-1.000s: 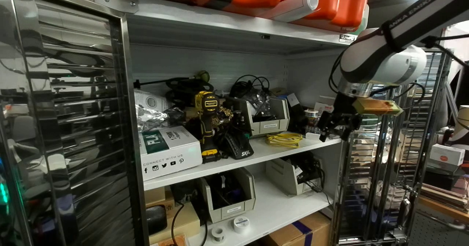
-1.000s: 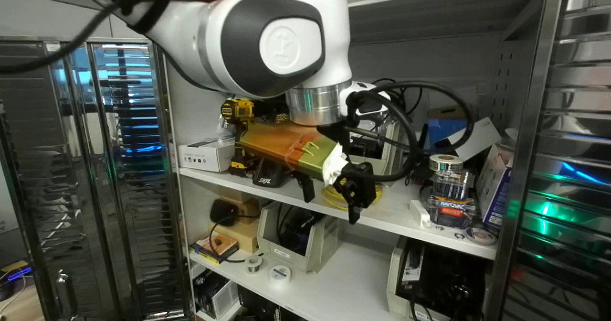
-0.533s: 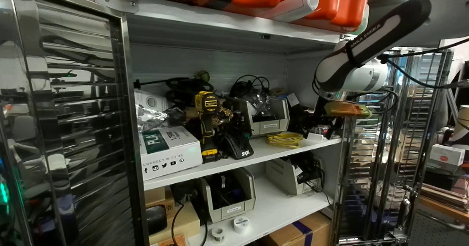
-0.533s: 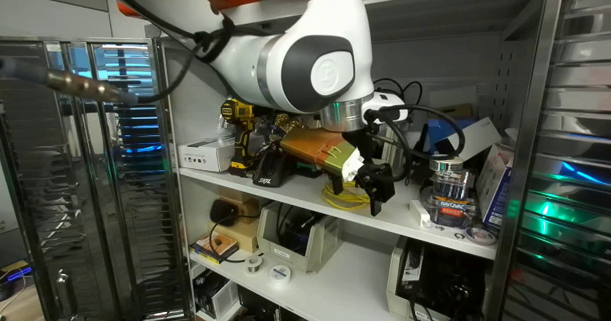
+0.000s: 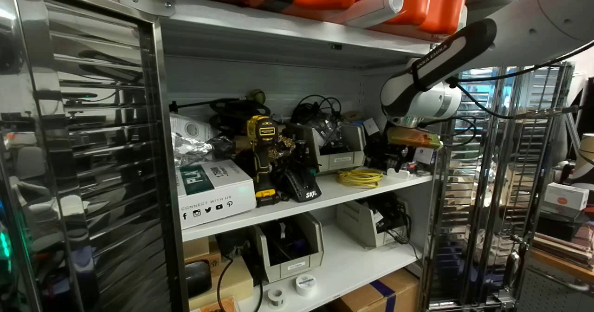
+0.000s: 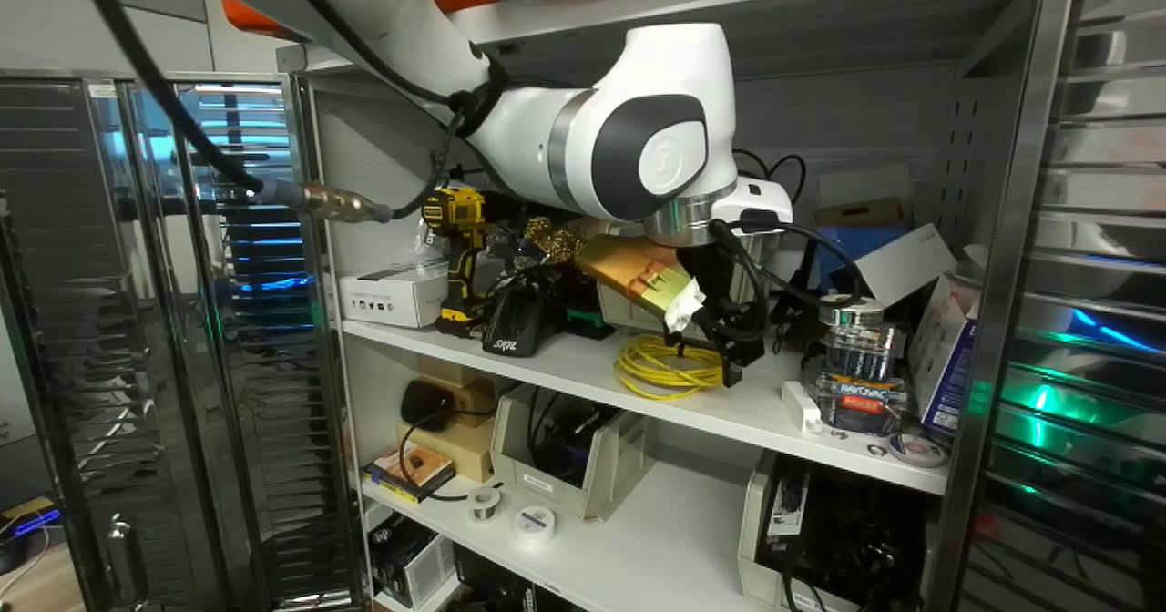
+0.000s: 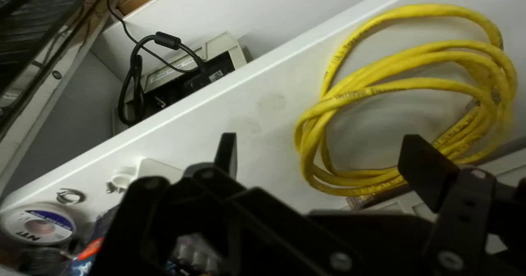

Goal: Pick up the yellow cable and put it in the tool box

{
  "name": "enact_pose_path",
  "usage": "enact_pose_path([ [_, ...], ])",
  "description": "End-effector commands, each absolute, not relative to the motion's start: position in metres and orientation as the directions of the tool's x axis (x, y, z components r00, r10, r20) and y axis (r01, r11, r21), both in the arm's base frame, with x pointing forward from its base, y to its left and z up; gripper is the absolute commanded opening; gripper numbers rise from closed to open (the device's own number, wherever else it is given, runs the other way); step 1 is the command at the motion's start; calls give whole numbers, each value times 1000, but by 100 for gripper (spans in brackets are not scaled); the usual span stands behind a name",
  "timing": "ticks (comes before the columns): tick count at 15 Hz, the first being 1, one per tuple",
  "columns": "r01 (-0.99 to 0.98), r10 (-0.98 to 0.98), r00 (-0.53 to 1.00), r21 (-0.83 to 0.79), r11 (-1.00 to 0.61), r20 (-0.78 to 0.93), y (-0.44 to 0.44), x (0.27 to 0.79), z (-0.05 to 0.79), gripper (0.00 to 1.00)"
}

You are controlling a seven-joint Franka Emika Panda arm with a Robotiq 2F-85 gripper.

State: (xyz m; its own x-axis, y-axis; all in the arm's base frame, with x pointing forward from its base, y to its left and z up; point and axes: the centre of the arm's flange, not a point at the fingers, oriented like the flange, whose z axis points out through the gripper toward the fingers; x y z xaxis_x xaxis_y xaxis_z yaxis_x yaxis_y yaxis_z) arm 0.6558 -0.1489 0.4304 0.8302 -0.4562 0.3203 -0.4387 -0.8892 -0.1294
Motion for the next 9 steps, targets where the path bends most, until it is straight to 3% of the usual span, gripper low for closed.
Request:
enact_pose_path([
  [1,-470,-493,802,-153,-870,338,-145,684,431,100],
  [7,-503,-518,801,-133,-854,300,-144,683,418,100],
  [8,-506,-520,801,-129,-853,296,-144,683,418,93],
  [9,-510,-522,800,-124,-851,295,-144,683,418,74],
])
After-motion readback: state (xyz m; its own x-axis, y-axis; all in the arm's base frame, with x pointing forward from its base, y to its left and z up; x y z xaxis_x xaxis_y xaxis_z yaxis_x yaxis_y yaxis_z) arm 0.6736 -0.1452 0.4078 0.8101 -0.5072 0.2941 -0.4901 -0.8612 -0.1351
